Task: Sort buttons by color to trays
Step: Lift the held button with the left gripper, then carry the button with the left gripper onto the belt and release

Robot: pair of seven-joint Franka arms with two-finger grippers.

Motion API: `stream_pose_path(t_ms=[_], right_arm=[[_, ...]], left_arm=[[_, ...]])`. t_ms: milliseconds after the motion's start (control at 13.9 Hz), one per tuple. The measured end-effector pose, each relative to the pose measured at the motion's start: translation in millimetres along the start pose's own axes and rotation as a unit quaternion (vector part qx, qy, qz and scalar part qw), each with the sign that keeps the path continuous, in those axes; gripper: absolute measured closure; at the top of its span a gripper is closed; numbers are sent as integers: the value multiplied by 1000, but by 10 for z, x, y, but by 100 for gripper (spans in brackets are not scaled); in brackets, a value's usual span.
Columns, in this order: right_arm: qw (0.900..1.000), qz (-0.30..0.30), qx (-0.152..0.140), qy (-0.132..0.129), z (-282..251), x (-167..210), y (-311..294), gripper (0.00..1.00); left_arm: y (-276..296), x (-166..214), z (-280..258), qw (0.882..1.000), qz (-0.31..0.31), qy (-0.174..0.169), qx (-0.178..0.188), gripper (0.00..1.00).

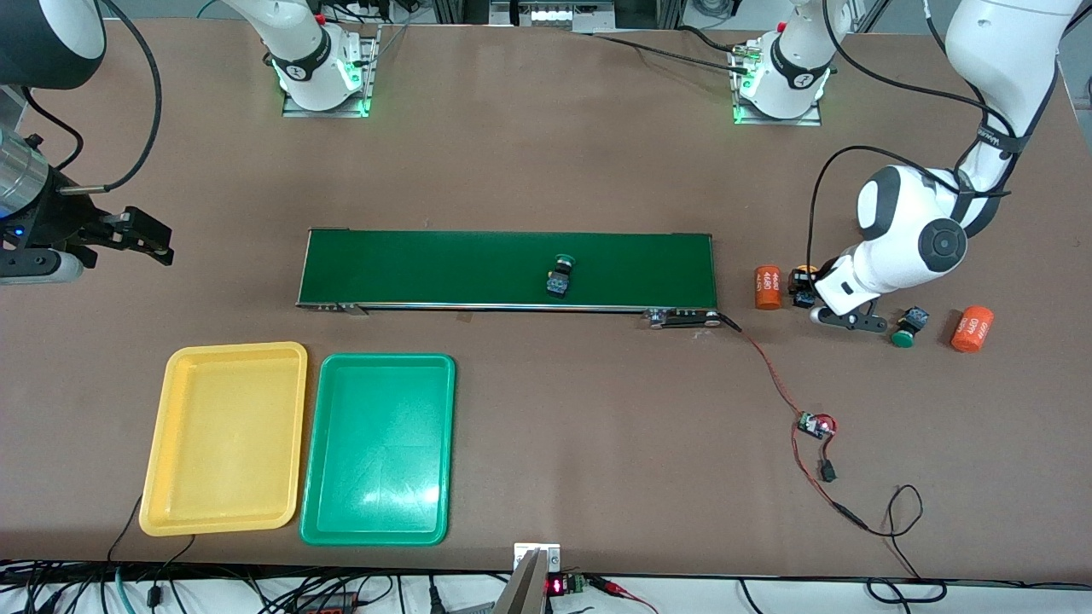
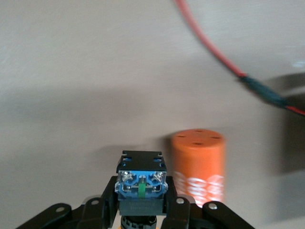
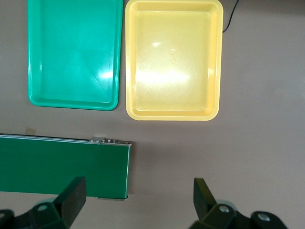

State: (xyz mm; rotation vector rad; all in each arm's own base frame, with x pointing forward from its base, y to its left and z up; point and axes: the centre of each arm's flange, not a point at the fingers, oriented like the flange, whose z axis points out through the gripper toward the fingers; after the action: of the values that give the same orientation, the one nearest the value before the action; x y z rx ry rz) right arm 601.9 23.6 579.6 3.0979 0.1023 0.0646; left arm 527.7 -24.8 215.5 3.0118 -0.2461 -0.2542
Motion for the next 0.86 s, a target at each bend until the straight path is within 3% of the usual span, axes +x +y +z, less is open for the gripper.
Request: stream_pose_path(t_ms=[360,864], right_arm=[[1000,-2,0,0,-1,1,-21,0],[1000,-2,0,0,0,1,-23,0]], left_arm=[[865,149,-476,997,72,-1,6,58],[1845,67,-265,999,36,-19,4,58]])
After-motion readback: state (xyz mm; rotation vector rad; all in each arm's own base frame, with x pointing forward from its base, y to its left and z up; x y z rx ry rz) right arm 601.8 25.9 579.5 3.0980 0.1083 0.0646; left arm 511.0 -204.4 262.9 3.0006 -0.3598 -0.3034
